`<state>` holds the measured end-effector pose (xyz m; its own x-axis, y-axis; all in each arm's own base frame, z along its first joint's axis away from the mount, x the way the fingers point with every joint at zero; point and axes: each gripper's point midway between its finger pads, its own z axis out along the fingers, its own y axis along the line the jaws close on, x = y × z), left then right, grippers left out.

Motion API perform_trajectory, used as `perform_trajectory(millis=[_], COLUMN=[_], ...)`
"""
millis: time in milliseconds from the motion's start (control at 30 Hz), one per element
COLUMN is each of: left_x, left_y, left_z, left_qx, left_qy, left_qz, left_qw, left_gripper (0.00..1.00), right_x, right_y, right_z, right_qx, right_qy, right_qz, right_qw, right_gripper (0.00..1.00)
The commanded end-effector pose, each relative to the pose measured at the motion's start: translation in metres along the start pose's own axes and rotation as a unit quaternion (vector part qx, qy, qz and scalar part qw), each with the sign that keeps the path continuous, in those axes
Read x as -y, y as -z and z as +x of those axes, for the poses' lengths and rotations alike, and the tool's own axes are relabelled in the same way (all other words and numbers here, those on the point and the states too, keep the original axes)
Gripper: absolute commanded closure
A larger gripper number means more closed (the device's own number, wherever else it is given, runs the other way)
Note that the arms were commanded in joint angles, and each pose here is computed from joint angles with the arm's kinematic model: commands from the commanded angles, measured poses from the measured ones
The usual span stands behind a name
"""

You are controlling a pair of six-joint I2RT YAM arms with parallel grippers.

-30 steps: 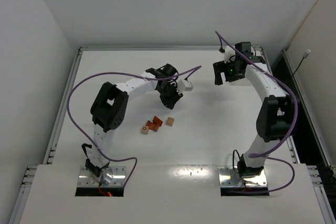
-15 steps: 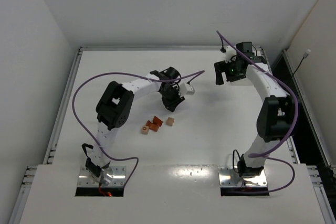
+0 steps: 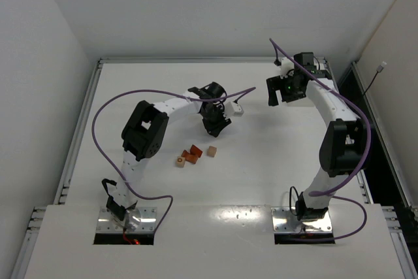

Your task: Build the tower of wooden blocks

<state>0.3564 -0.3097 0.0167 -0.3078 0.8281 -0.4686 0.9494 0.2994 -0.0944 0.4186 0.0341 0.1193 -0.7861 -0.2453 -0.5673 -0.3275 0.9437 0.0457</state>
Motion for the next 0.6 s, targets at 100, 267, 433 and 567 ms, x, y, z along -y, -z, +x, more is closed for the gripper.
perform_trajectory(millis=[100,267,433,567], left_x=[-0.0067,-0.0067,-0.0094,-0.0093], left_y=[-0.0023,-0.0058,-0.004,-0.0075], left_z=[-0.0165,-0.0139,-0.0165,-0.0138], left_qx=[0.015,0.011,0.012,0.009], left_qy=[-0.027,-0.025,-0.027,-0.025], left_qz=[-0.011,-0.009,-0.015,-0.013], left_qw=[0.999,1.0,0.999,1.0], left_gripper=[0.68,0.67,0.66,0.65], right_x=[0.0001,0.0003,-0.0013,-0.0005], right_y=[0.0116,0.0084,0.0084,0.0068], right_z=[-0.0202,-0.0183,-0.0187,-0.0203], right_qx=[0.032,0.027,0.028,0.028], right_qy=[0.001,0.0,0.0,0.0], right_qz=[-0.004,-0.005,-0.009,-0.009], right_qw=[0.999,1.0,1.0,1.0], right_gripper=[0.18,0.18,0.18,0.18])
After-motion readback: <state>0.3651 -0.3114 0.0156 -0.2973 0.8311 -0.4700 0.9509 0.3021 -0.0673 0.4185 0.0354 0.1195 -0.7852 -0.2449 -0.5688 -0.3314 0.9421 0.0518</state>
